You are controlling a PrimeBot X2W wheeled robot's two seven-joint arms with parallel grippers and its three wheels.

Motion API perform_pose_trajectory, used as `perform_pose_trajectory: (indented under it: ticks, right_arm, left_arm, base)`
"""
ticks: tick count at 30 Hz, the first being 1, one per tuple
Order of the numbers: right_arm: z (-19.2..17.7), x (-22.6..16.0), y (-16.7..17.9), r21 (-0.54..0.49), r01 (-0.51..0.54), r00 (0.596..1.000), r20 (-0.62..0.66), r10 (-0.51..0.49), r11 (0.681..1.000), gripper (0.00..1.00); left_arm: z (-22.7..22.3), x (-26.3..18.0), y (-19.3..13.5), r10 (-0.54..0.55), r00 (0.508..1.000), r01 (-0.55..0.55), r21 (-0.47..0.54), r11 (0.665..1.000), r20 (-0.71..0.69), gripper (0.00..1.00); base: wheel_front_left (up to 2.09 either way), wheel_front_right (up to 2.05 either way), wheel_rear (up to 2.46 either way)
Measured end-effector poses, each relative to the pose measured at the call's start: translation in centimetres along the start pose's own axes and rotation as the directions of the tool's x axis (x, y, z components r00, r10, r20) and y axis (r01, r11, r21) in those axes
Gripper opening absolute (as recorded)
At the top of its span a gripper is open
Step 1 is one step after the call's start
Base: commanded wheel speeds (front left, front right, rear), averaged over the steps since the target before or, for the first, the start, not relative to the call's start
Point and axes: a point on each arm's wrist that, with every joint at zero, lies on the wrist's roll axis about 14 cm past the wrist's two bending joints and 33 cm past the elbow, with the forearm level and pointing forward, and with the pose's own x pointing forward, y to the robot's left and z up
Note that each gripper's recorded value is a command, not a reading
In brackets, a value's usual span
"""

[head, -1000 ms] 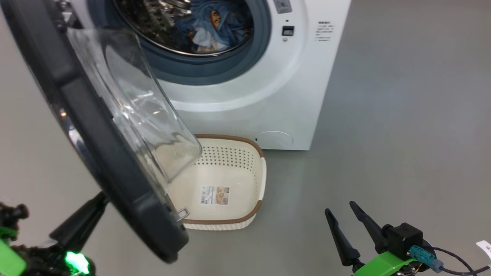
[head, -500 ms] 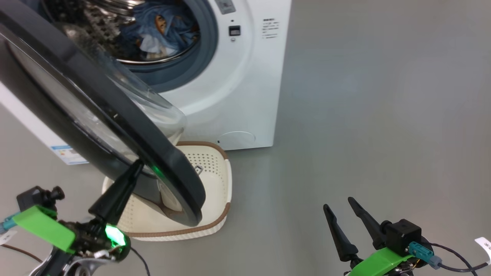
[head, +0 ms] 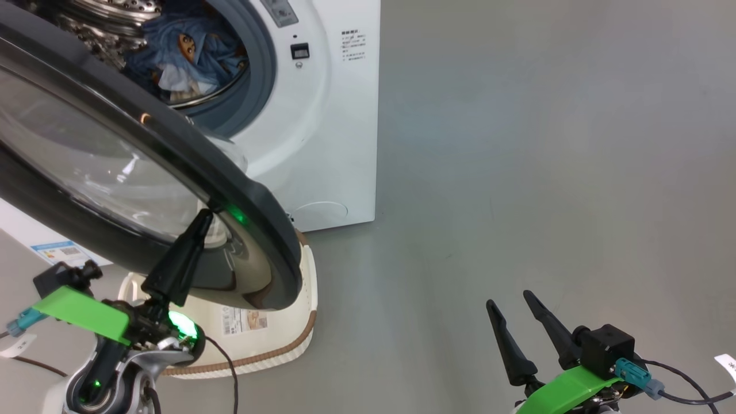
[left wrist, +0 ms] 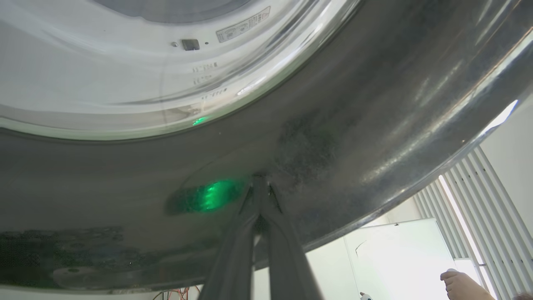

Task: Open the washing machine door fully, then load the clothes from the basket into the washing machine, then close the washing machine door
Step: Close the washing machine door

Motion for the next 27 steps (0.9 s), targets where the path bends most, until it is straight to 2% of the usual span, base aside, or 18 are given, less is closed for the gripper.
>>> perform_pose_trajectory:
  ticks: [9, 27]
  right_arm:
    - [1.1, -0.2, 0.4, 0.004, -0.004, 0.999, 0.035, 0.004, 1.000, 1.00]
    - [2.9, -1.0, 2.3, 0.029, -0.049, 0.994, 0.097, 0.046, 0.998, 1.00]
  left_arm:
    - [1.0, -1.0, -0.9, -0.014, 0.996, 0.012, 0.021, 1.000, 0.092, 0.00]
    - [2.0, -9.9, 0.1, 0.057, 0.924, -0.092, 0.075, 0.993, 0.378, 0.00]
  base:
    - [0.00, 0.00, 0.00]
    - [0.00, 0.00, 0.00]
